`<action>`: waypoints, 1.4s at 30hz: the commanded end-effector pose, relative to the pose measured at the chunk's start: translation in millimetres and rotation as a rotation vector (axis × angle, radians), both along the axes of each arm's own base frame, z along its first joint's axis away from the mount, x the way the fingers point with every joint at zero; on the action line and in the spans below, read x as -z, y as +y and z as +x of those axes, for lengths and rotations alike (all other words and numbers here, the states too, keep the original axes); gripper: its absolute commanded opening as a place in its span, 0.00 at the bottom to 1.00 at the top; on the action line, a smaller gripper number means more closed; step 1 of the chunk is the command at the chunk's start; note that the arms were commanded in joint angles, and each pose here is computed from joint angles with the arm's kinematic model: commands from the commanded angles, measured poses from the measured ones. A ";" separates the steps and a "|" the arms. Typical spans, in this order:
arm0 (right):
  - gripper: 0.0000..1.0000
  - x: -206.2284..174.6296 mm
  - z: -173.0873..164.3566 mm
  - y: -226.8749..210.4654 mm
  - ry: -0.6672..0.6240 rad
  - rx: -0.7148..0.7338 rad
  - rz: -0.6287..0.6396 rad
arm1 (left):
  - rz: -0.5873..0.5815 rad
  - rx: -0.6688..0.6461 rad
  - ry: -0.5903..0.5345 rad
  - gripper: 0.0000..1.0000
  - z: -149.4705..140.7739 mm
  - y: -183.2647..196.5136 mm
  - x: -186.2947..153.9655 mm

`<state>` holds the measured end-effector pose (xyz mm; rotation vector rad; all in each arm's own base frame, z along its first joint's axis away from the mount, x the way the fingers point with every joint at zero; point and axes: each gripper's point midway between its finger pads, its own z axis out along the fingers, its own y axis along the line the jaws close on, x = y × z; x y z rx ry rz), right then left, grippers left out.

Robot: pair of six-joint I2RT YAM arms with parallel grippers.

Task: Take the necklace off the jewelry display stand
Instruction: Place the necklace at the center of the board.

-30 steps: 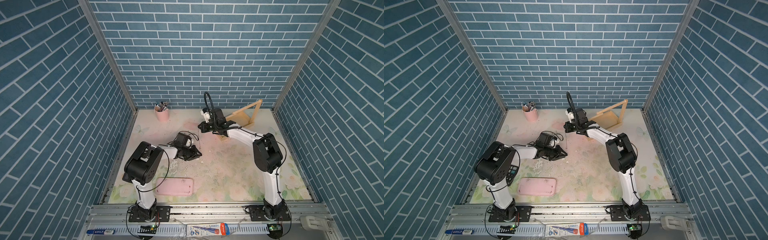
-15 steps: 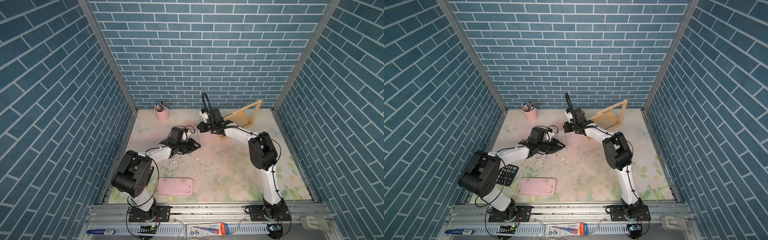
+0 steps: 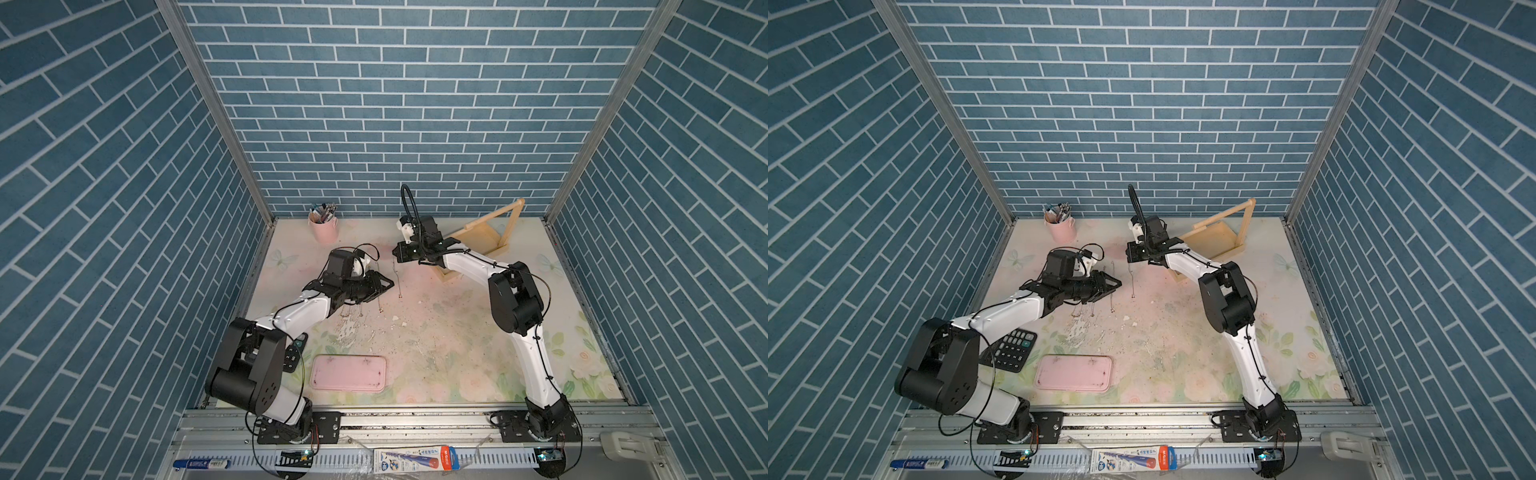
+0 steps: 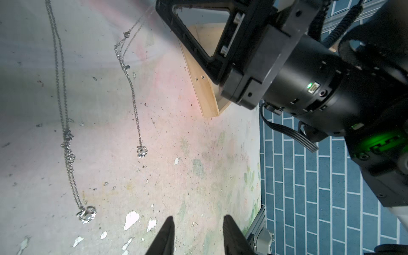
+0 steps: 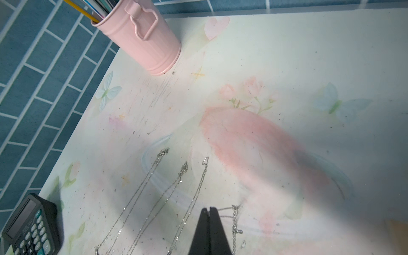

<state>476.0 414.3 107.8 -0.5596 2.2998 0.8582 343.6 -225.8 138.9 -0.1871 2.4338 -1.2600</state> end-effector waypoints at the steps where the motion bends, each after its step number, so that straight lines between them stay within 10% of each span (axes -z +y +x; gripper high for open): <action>1: 0.00 9.2 9.4 -3.3 0.002 0.015 -0.020 | -0.003 0.002 -0.006 0.41 -3.7 4.5 -1.9; 27: 0.00 28.5 37.5 -2.5 0.030 0.050 0.012 | -0.020 -0.022 -0.044 0.59 -1.1 14.8 -13.1; 42: 0.00 43.4 43.6 4.5 0.063 0.040 0.013 | -0.029 -0.027 -0.034 0.90 5.2 20.1 -9.8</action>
